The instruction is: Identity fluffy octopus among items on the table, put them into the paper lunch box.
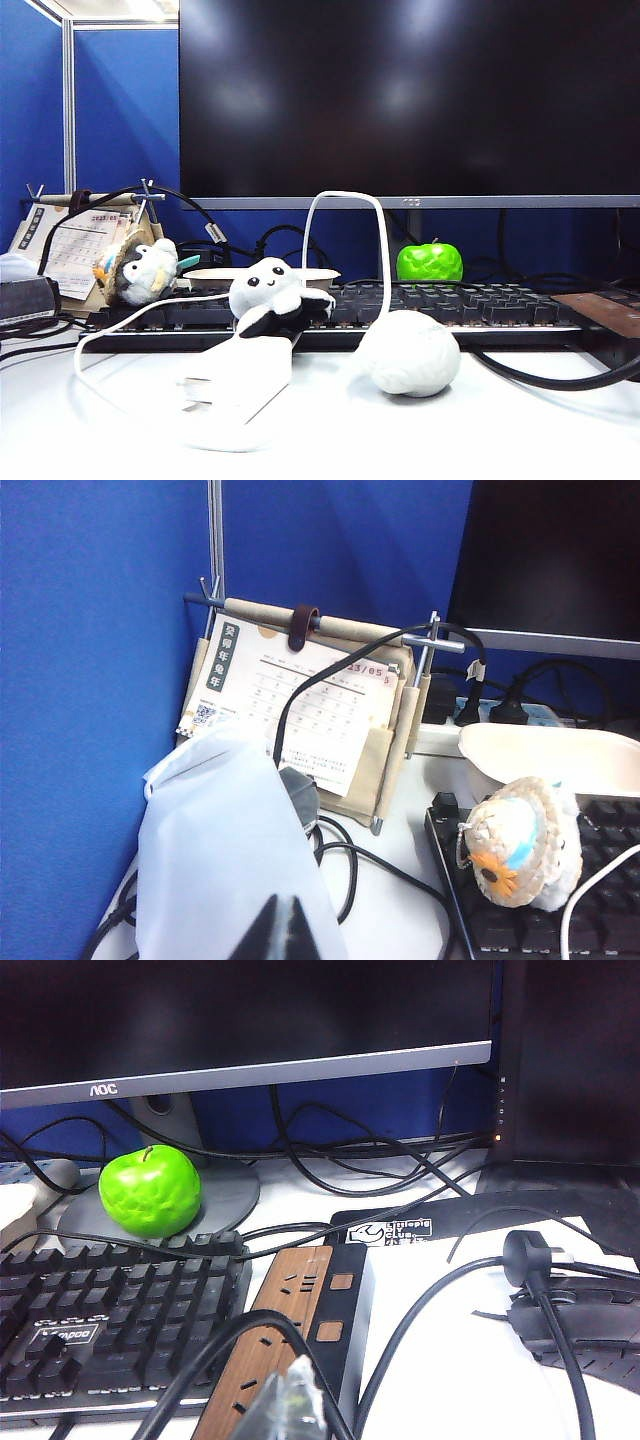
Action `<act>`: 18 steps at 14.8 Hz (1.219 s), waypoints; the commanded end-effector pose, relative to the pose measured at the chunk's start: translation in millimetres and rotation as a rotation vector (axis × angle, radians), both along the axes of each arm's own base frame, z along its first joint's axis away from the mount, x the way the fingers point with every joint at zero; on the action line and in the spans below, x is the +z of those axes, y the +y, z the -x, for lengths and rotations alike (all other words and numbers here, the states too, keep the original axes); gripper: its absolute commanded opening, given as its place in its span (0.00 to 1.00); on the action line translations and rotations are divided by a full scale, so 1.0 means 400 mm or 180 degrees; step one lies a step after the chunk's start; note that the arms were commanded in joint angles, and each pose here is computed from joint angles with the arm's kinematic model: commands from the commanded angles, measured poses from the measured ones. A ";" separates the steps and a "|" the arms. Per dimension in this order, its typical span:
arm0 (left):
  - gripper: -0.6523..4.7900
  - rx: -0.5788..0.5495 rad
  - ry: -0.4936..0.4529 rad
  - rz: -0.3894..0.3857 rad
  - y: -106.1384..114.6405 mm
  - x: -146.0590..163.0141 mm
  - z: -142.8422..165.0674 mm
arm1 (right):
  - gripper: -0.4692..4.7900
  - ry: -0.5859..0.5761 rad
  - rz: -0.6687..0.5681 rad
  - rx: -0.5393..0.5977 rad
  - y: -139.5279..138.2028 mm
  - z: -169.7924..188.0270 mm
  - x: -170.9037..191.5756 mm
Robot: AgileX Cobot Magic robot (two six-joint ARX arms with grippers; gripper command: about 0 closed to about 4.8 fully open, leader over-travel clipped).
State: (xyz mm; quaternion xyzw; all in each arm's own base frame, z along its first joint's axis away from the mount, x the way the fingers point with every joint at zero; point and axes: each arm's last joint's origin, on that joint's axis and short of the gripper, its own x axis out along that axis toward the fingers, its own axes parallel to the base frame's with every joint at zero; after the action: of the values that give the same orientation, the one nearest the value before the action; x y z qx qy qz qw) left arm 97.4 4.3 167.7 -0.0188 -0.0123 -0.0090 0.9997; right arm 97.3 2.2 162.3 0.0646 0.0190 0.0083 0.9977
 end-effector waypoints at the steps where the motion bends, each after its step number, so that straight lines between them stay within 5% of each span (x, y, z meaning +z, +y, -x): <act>1: 0.11 -0.0016 -0.0034 0.0002 0.000 0.003 0.001 | 0.09 -0.0054 0.0008 -0.0002 0.000 0.000 0.003; 15: 0.11 -0.0017 -0.0112 -0.0001 0.000 0.009 0.001 | 0.09 -0.0078 0.0004 0.0027 0.001 0.000 0.005; 18: 0.11 -0.0540 -0.0130 0.0219 -0.012 0.013 0.002 | 0.09 -0.0077 -0.0020 0.0037 0.001 0.000 0.005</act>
State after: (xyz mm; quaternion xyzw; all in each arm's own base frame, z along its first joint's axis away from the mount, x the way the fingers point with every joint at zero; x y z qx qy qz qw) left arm 97.1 1.5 170.9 -0.0362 -0.0263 -0.0585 0.9973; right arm 97.3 2.4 162.4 0.0658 0.0187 0.0121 0.9976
